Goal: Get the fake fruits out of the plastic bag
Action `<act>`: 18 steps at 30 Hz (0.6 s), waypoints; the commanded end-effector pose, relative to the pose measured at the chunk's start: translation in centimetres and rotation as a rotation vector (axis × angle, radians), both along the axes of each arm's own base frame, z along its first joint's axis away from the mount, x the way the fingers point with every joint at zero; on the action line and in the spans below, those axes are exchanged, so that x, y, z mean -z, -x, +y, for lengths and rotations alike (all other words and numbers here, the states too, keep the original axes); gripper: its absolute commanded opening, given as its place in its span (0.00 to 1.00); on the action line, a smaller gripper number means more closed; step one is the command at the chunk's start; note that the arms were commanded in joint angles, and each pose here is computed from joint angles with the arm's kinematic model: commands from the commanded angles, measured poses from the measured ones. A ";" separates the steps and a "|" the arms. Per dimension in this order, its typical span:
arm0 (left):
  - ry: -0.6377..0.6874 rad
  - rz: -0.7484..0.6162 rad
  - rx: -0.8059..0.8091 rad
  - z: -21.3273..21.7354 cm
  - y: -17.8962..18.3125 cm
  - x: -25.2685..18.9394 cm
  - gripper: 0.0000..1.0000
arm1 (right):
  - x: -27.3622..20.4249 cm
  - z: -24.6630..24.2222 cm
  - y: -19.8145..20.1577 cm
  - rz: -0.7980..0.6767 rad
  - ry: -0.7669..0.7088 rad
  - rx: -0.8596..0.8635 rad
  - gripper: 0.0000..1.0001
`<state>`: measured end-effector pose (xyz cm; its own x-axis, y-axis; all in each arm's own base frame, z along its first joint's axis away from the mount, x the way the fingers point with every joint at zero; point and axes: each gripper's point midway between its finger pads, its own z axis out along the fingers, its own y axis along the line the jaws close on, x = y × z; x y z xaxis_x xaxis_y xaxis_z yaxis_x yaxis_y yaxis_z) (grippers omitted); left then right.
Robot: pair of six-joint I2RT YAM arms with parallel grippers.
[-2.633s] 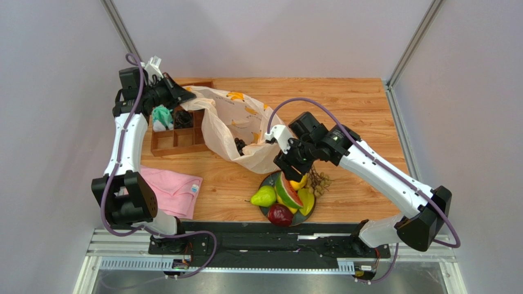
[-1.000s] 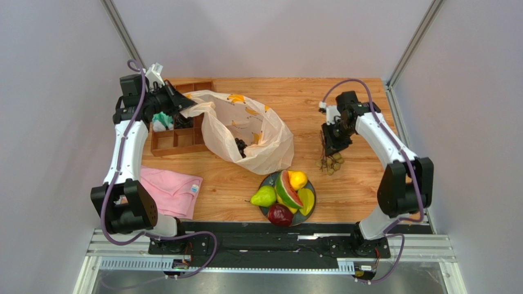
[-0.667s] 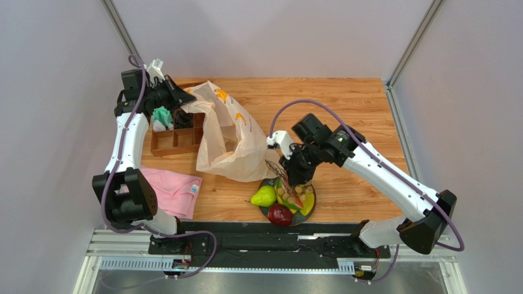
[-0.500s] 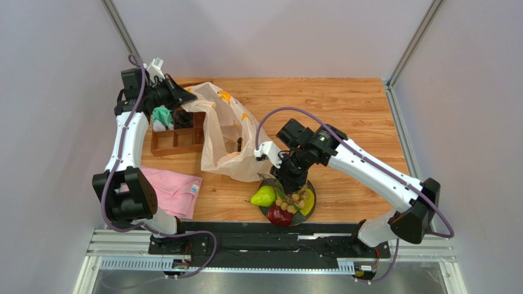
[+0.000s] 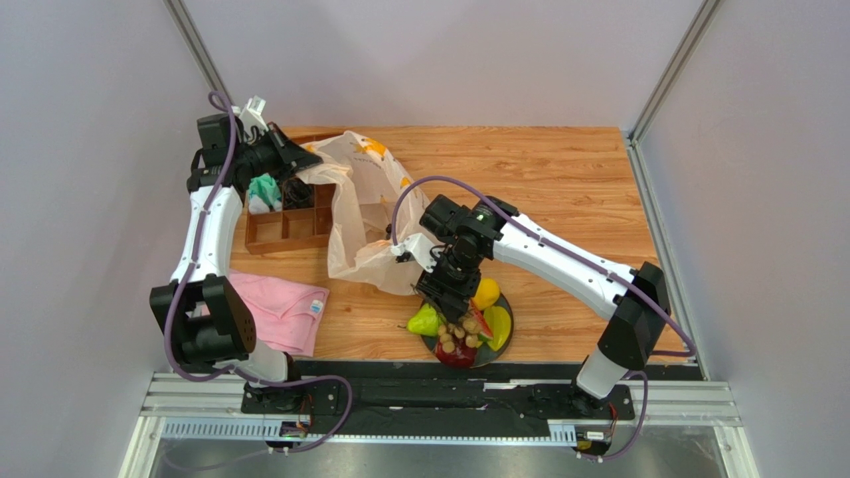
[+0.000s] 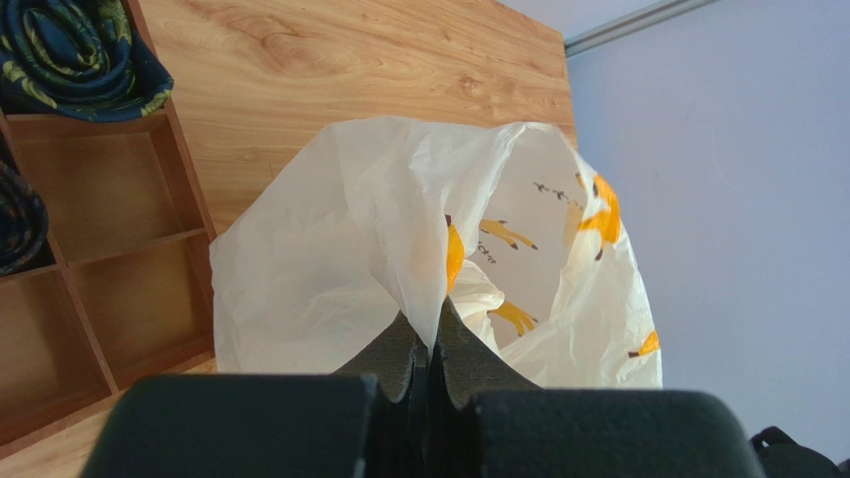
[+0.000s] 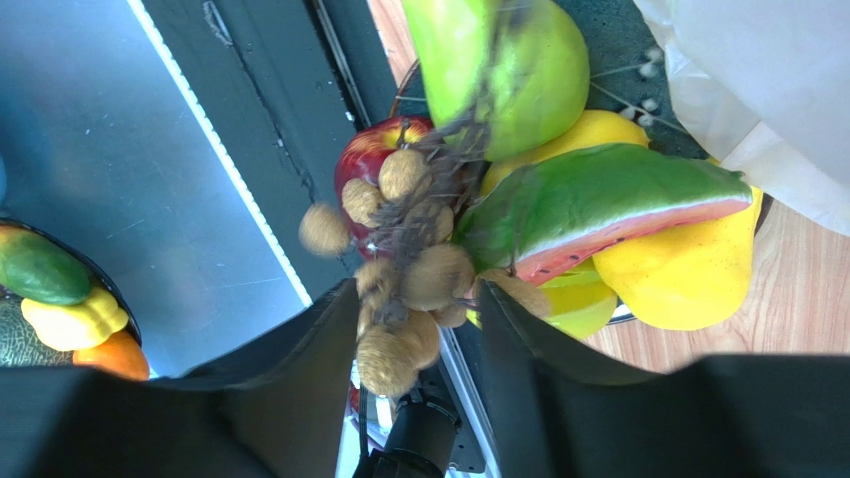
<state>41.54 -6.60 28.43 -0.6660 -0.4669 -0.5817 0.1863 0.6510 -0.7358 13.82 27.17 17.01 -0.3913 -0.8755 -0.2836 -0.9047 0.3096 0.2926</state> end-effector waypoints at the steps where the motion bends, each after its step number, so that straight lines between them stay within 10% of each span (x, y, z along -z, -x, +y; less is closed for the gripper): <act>1: -0.009 -0.098 0.025 -0.5 1.0 -2.6 0.00 | 0.0 0.7 -1.2 -0.044 0.018 0.038 0.61; 10: 0.015 -0.095 0.026 -0.7 0.7 -2.6 0.00 | -1.2 -0.3 -1.7 -0.113 0.017 0.038 0.73; 18: 0.033 -0.148 0.056 -0.9 -0.3 -4.9 0.00 | -11.1 2.3 -2.0 -0.250 -0.273 -0.087 0.98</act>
<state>41.25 -6.92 29.62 -0.6460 -0.4700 -0.6015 0.2233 0.6371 -0.7377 16.27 28.24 20.00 -0.3535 -0.8637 -0.3591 -0.9338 0.3035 0.1892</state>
